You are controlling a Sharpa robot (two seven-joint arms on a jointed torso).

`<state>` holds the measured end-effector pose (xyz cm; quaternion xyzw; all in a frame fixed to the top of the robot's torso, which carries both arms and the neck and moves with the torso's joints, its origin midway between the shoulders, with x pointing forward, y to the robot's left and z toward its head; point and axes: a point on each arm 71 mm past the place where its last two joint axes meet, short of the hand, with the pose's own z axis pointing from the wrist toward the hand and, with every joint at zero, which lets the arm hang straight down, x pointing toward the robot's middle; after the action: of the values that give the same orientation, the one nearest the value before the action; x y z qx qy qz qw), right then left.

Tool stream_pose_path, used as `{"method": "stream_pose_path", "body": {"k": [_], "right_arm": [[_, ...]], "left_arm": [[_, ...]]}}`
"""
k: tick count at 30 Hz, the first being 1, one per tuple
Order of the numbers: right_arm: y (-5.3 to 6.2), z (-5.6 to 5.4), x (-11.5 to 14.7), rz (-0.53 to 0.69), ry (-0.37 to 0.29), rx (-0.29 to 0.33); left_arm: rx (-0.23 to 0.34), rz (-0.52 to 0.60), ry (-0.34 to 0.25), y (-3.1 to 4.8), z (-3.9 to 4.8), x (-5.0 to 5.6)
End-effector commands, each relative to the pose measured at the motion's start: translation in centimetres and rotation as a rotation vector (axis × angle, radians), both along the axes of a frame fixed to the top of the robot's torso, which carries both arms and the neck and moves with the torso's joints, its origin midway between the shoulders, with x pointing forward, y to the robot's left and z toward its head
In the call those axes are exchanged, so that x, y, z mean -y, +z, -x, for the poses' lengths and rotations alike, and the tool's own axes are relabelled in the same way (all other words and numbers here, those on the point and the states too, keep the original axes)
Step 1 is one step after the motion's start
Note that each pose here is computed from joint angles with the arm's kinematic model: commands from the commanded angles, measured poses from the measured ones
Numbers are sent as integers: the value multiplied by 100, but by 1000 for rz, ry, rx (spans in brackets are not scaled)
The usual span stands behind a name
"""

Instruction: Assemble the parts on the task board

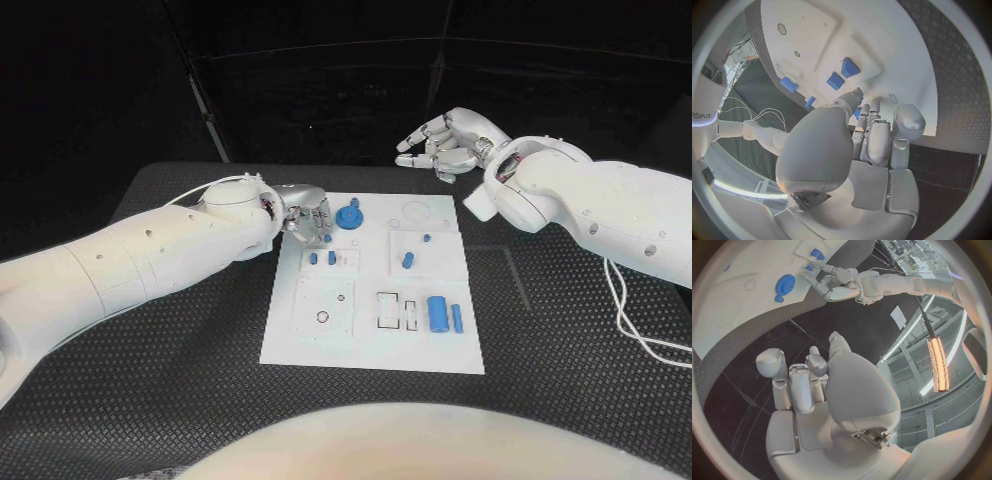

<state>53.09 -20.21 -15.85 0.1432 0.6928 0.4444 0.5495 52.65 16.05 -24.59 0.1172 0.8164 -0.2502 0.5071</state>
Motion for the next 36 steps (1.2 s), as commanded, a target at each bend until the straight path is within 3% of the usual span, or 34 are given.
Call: {"method": "stream_pose_path", "body": {"k": [1,6,14,16,20,23,26,31,36], "right_arm": [[-3,-11,28,36,0,4],[-21,-15,95,107,-15,25],[-103,98,260,274,-14,77],[-164,168,297,332,-13,93],[-273,293,323,463,-15,133],[-370,379,308,550,-15,149],[-447,434,275,628,-16,164],[-545,495,219,698,-14,168],[-641,522,170,747,9,133]], "left_arm": [[15,17,15,37,-8,-39],[4,115,64,162,-44,-167],[-18,352,163,382,-50,-539],[-41,505,191,448,-39,-631],[-135,944,302,559,-10,-793],[-159,1115,352,571,47,-874],[-177,1212,381,572,108,-912],[-221,1279,400,535,200,-906],[-265,1312,400,479,291,-863]]}}
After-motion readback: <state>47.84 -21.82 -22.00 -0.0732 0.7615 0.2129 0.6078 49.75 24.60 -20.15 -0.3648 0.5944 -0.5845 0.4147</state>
